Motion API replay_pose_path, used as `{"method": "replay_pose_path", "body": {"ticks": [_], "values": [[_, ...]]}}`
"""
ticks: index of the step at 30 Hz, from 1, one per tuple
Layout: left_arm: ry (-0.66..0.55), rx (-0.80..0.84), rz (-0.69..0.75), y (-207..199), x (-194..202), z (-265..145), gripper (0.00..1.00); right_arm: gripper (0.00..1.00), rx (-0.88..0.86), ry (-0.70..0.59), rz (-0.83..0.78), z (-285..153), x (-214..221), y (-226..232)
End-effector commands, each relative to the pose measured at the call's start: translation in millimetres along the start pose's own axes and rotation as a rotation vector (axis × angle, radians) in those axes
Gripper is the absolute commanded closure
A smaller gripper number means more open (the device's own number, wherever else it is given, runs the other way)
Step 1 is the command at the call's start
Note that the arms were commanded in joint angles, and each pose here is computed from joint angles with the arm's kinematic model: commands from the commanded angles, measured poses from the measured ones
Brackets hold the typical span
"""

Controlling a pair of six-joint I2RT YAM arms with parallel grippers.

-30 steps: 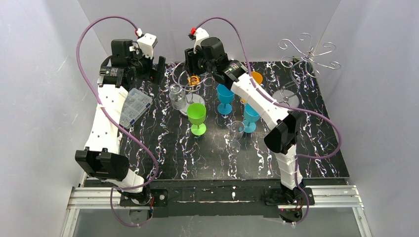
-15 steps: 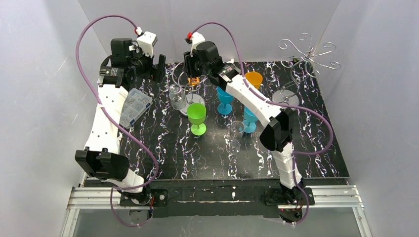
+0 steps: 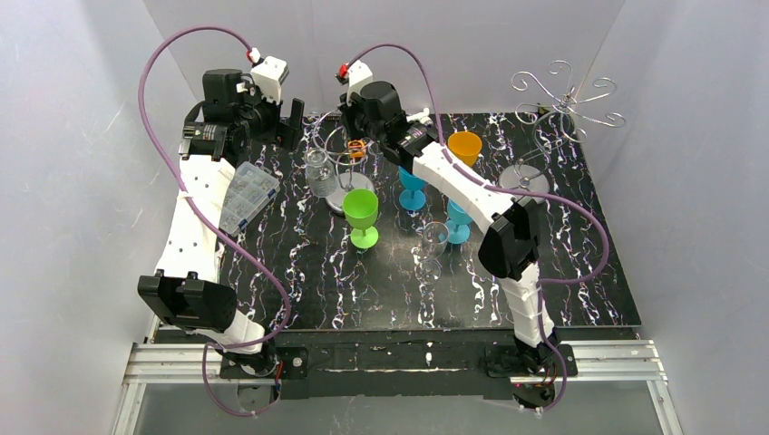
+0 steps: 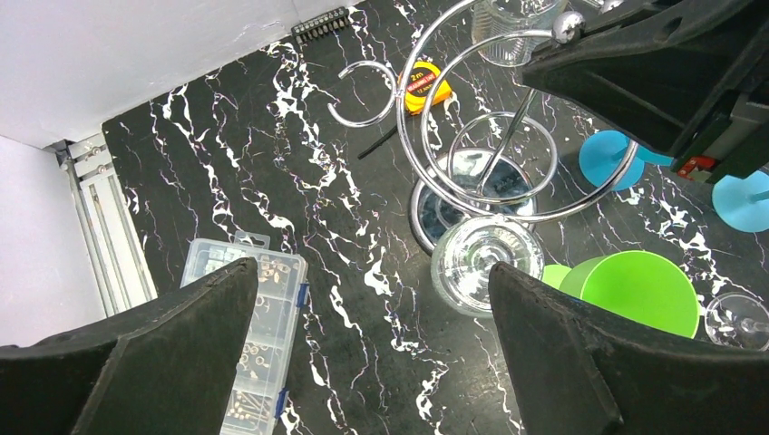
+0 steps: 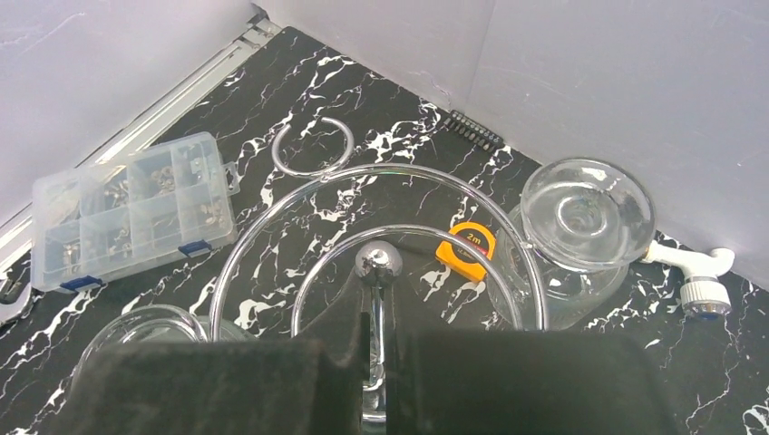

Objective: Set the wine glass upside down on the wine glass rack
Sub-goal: Adjust the wine rack at the center of the board.

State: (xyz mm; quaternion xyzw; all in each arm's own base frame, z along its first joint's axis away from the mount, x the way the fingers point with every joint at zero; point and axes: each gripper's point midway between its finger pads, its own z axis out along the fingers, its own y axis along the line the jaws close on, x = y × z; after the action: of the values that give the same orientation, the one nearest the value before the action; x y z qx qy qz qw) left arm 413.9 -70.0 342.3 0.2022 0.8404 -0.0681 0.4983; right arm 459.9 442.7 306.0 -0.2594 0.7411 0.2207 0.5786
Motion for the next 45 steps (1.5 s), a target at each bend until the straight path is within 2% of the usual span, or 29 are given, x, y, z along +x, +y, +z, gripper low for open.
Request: {"method": "replay_pose_path", "body": {"ticks": [1, 23, 45], "values": [[-0.051, -0.002, 0.026, -2, -10, -15, 0.02, 0.99, -0.027, -0.167, -0.014, -22, -59, 12], [-0.059, -0.018, 0.038, 0, -10, -16, 0.02, 0.99, -0.043, -0.338, -0.089, -51, -94, 16], [-0.062, -0.019, 0.051, 0, -6, -14, 0.02, 0.99, -0.03, -0.434, -0.119, -62, -114, 13]]}}
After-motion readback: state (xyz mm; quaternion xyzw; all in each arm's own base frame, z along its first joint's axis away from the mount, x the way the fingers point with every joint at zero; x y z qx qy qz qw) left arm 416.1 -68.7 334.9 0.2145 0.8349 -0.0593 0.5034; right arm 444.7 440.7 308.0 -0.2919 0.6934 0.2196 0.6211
